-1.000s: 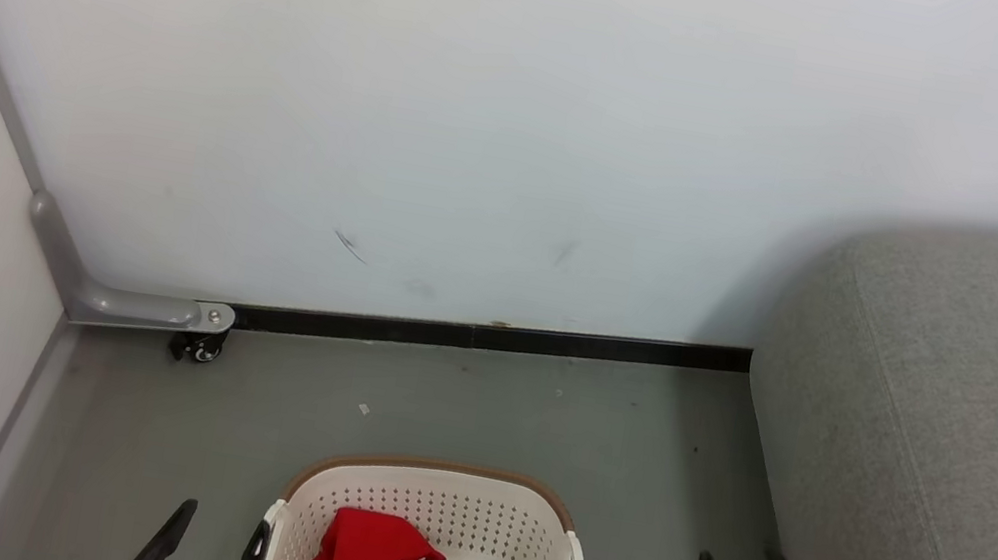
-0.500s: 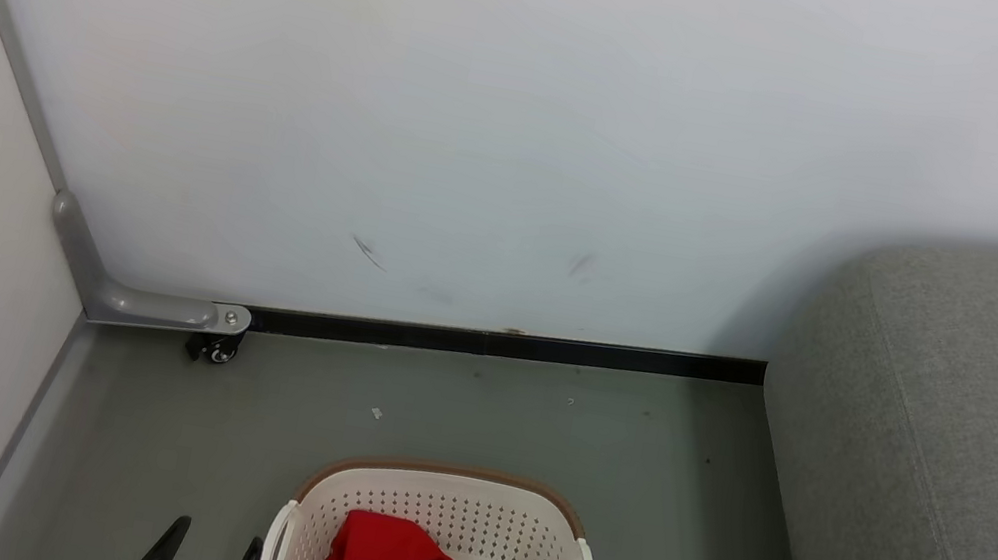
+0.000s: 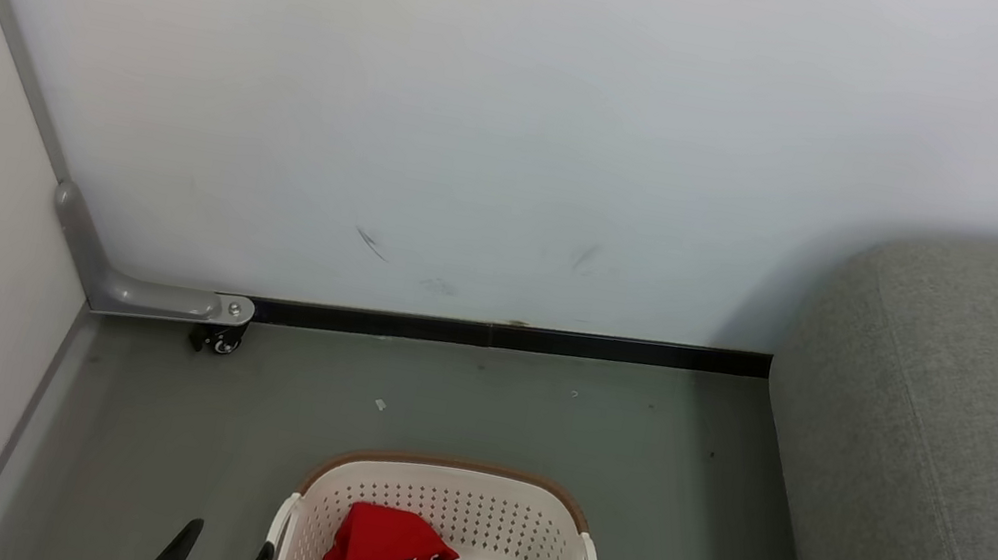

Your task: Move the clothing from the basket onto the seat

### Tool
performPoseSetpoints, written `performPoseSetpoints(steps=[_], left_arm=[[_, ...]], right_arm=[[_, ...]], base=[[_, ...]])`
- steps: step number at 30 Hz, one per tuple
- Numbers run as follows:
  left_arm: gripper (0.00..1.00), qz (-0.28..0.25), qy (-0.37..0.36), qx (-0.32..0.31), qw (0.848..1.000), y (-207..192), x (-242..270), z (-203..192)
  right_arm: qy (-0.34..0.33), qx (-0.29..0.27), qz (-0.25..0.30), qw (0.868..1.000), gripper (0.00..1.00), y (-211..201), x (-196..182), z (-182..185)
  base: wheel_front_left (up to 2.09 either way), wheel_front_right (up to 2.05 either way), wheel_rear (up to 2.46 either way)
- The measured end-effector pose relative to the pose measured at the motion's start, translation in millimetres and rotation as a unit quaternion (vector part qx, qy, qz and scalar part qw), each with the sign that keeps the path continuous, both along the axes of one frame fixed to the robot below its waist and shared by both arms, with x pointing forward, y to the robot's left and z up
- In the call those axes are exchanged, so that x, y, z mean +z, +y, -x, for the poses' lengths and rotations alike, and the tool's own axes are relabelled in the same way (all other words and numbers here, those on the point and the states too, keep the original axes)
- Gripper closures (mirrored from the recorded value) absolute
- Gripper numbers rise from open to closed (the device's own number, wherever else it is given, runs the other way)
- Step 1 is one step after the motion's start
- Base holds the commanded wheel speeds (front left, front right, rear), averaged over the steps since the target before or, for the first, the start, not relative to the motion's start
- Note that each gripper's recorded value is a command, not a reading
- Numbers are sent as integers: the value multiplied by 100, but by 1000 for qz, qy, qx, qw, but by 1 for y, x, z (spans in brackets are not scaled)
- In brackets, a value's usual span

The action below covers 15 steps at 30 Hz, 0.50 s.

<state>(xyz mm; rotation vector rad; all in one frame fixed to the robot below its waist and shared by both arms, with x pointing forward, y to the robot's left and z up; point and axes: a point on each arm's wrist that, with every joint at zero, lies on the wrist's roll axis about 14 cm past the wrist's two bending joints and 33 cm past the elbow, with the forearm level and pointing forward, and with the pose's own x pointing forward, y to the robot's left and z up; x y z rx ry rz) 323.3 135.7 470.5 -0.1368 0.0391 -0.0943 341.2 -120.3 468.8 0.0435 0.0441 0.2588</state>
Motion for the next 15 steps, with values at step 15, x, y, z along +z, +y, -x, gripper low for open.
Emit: performPoseSetpoints(steps=[15], left_arm=[[0, -2, 7, -5, 1000, -1, -5, 1]], right_arm=[[11, -11, -1, 1000, 0, -5, -7, 2]], base=[[0, 0, 0]])
